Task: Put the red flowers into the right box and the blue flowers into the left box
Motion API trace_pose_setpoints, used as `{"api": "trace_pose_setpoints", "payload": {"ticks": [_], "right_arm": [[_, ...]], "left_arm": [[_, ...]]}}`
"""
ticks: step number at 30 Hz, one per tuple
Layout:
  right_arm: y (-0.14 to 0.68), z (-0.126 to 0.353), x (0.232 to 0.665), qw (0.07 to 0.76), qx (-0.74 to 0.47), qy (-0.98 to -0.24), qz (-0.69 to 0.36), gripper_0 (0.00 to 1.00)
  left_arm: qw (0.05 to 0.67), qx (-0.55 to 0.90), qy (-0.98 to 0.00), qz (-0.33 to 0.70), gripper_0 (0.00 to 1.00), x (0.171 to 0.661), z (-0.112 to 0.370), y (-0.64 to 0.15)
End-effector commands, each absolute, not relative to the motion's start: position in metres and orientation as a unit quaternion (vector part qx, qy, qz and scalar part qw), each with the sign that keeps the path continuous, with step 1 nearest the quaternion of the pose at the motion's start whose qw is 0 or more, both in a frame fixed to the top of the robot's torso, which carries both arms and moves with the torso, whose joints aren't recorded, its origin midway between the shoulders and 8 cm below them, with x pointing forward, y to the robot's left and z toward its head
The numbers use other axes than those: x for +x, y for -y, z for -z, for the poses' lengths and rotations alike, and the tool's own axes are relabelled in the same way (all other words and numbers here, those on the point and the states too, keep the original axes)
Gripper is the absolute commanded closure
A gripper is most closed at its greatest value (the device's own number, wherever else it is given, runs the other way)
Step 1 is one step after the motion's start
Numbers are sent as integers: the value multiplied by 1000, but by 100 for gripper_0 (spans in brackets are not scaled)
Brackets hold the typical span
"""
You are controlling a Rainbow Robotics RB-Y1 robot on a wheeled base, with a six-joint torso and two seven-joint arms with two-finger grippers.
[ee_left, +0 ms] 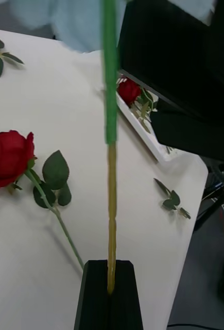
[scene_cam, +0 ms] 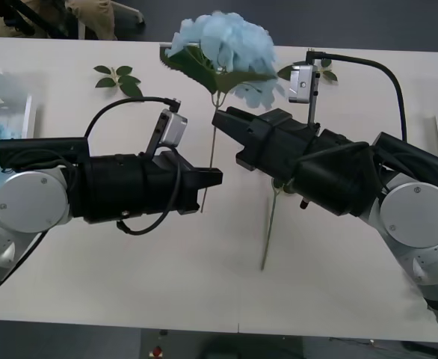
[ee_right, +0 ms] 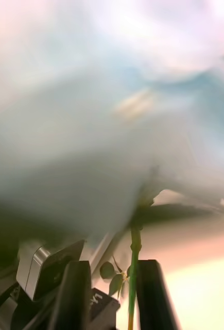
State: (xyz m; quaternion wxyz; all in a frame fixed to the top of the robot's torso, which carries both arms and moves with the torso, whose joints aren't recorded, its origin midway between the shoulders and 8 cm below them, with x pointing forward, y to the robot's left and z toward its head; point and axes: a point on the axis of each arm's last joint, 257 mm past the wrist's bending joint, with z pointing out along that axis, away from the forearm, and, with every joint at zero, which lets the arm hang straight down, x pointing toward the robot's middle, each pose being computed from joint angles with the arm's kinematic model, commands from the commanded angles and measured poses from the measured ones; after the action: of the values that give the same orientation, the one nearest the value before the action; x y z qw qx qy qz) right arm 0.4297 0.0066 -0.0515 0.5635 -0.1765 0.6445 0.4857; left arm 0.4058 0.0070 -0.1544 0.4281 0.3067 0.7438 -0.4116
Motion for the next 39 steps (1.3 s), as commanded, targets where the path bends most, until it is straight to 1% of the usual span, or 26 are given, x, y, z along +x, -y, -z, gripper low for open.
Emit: {"api": "trace_pose_setpoints", "payload": {"ticks": [1, 2, 7, 12, 17, 20, 25, 29, 34, 39], "right_arm": [[-10, 34, 427, 583, -203, -627, -475, 2], [-10, 33, 428, 584, -204, -626, -474, 0], [-10, 34, 428, 586, -206, -626, -471, 0], [-8, 36, 428, 585, -208, -628, -469, 0], [-5, 41, 426, 570, -205, -637, -477, 0], [4, 57, 423, 535, -198, -663, -484, 0], [35, 88, 421, 479, -195, -718, -466, 0], [74, 111, 422, 440, -187, -768, -426, 0], [127, 132, 419, 391, -174, -836, -344, 0], [156, 144, 414, 359, -140, -876, -291, 0]], "left_arm": [[443, 325, -738, 392, 100, 412, 140, -27], [444, 324, -740, 389, 100, 414, 138, -33], [448, 322, -751, 361, 100, 426, 128, -70], [449, 325, -775, 304, 100, 440, 118, -129], [427, 319, -810, 245, 100, 438, 110, -200], [407, 298, -836, 218, 100, 430, 110, -249], [368, 253, -866, 223, 100, 411, 126, -304], [350, 242, -883, 200, 100, 399, 142, -346], [327, 219, -908, 148, 100, 384, 155, -415], [304, 204, -922, 125, 100, 372, 167, -461]]}}
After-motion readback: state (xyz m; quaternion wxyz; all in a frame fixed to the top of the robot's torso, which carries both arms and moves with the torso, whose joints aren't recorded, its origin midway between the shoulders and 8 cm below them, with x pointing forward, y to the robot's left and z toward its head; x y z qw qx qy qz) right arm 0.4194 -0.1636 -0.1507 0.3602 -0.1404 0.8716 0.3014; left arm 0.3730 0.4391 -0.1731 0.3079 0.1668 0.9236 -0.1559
